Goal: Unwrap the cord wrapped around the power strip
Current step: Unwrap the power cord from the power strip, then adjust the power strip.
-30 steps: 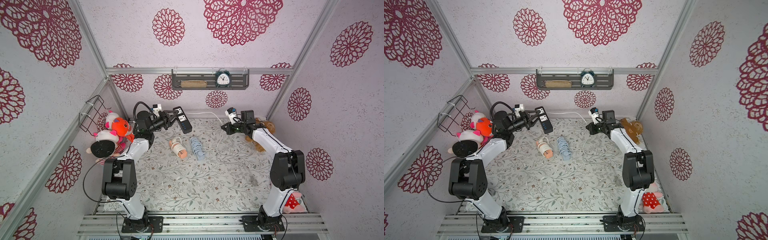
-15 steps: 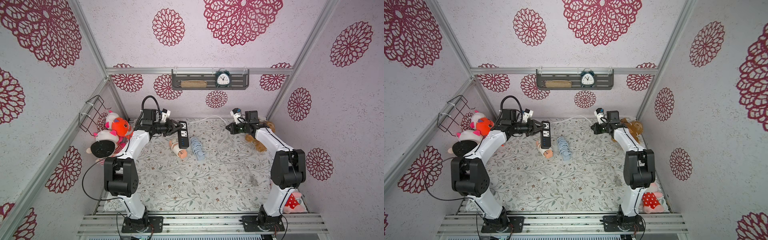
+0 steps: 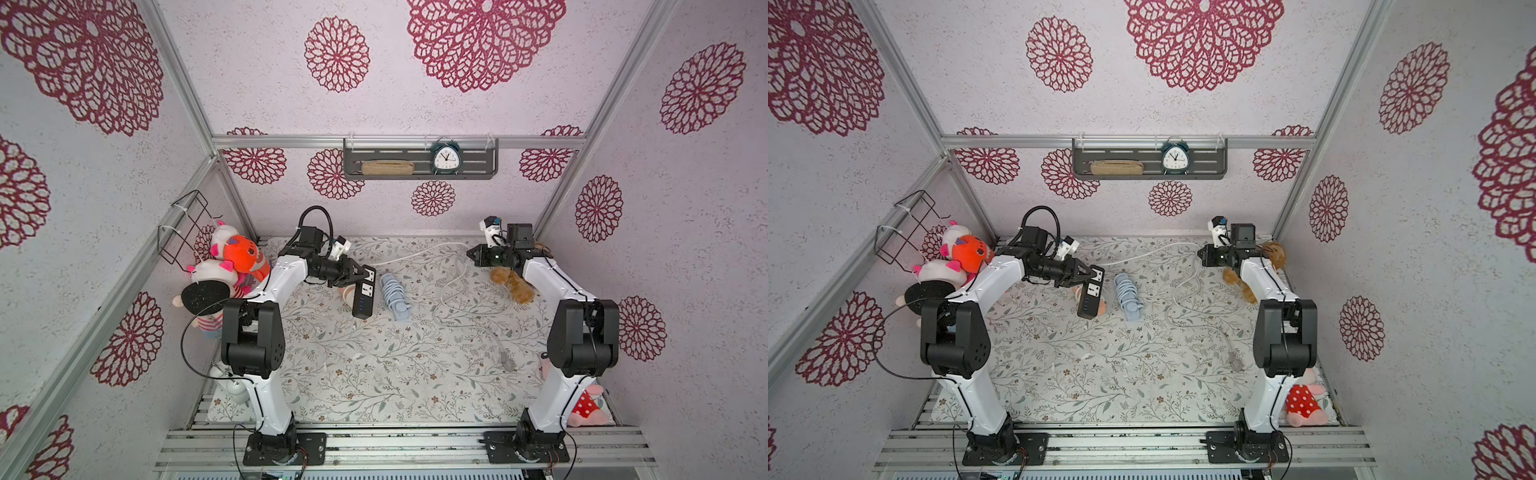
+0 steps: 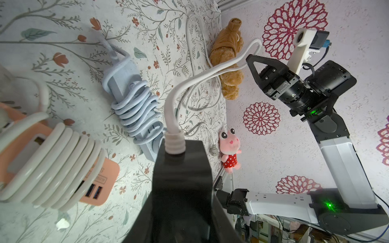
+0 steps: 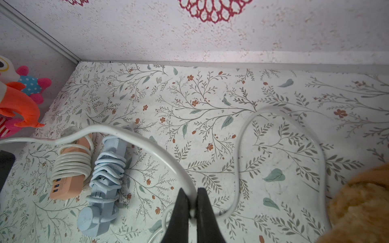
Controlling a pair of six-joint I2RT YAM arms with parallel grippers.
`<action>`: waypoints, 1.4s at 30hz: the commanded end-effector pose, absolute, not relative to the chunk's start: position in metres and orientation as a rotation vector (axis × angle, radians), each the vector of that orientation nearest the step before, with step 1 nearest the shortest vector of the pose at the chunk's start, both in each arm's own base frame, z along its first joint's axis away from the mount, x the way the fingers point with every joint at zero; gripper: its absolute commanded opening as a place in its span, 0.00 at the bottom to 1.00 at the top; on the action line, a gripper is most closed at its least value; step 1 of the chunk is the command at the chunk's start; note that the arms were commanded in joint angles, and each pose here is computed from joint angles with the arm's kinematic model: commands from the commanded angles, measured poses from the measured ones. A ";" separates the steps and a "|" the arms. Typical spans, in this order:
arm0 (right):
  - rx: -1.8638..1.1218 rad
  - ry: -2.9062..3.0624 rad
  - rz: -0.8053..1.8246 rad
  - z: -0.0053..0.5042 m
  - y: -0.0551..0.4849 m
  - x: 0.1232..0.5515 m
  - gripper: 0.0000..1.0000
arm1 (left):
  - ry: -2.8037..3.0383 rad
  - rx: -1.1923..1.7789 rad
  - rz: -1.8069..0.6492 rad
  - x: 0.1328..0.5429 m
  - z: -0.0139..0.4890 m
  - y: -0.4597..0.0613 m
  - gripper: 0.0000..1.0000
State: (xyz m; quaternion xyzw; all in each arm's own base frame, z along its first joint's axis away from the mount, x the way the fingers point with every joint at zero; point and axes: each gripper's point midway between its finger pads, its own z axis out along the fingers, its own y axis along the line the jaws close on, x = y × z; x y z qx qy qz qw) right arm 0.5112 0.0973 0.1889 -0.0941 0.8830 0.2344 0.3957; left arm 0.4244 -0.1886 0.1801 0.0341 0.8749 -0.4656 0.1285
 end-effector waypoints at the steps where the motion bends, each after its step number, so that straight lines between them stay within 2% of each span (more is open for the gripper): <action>1: -0.189 2.164 0.623 0.219 0.086 0.517 0.00 | 2.531 0.171 -1.320 0.424 0.185 -0.187 0.00; 3: -0.196 2.175 0.685 0.216 0.094 0.511 0.00 | 2.506 0.206 -1.320 0.426 0.192 -0.196 0.00; 8: -0.189 2.269 0.812 0.211 0.109 0.490 0.40 | 2.462 0.230 -1.323 0.443 0.205 -0.215 0.00; 11: -0.140 2.305 0.788 0.216 0.107 0.480 0.57 | 2.419 0.219 -1.291 0.456 0.216 -0.220 0.00; 12: -0.126 2.315 0.768 0.218 0.106 0.476 0.62 | 2.440 0.189 -1.280 0.464 0.203 -0.221 0.00; 14: -0.070 2.332 0.752 0.224 0.106 0.470 0.68 | 2.432 0.172 -1.226 0.474 0.204 -0.220 0.00; 18: -0.016 2.333 0.891 0.241 0.142 0.456 0.73 | 2.431 0.219 -1.081 0.482 0.204 -0.227 0.00; 26: -0.013 2.296 1.096 0.258 0.238 0.448 0.80 | 2.460 0.467 -0.853 0.470 0.200 -0.250 0.00; 31: -0.026 2.254 1.172 0.269 0.284 0.451 0.78 | 2.442 0.617 -0.763 0.462 0.200 -0.261 0.00; 37: 0.009 2.251 1.222 0.262 0.302 0.456 0.69 | 2.414 0.663 -0.786 0.458 0.204 -0.268 0.00; 42: 0.006 2.263 1.238 0.256 0.312 0.459 0.66 | 2.374 0.705 -0.817 0.455 0.211 -0.276 0.00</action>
